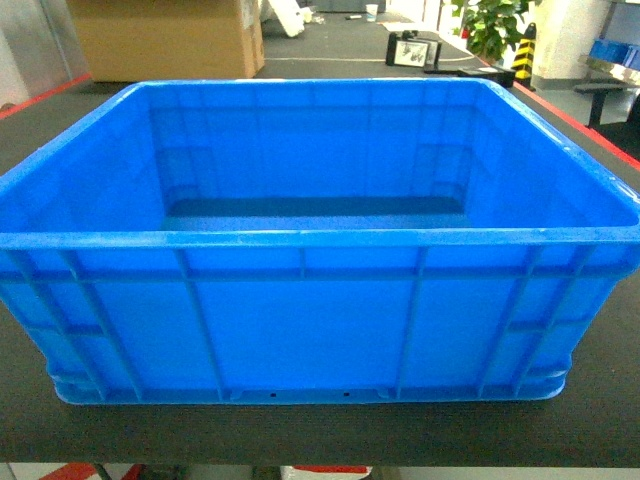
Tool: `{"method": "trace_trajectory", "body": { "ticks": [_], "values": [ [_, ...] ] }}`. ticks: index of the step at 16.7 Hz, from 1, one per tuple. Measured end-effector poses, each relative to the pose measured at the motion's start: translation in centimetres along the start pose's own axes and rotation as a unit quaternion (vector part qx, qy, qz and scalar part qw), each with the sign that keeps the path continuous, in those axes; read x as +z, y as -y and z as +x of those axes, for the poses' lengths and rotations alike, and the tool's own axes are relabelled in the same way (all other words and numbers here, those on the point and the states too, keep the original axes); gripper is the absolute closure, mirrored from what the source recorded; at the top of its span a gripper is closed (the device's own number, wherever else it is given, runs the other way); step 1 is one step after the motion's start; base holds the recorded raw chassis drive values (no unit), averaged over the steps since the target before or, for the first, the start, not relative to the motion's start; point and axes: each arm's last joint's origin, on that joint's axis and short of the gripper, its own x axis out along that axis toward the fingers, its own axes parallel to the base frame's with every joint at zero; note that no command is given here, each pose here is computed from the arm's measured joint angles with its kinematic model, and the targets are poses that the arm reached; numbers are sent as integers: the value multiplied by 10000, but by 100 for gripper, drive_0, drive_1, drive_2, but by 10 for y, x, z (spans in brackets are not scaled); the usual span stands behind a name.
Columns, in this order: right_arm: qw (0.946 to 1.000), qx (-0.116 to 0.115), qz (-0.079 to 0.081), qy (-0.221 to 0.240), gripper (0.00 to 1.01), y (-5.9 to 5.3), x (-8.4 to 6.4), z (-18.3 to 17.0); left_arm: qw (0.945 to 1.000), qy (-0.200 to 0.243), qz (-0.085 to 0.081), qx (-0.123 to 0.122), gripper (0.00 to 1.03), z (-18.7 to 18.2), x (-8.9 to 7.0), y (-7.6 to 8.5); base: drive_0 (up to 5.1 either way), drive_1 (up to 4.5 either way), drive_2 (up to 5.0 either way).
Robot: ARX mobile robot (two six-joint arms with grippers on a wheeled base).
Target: Place box next to blue box on left shelf
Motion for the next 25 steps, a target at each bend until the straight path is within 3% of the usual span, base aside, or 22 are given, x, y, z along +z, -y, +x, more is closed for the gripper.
{"method": "trace_trajectory", "body": {
  "ticks": [25],
  "values": [
    [10000,0,0,0,3,0,0,0,10000,0,0,0,5,0,0,0,0,0,0]
  ]
}}
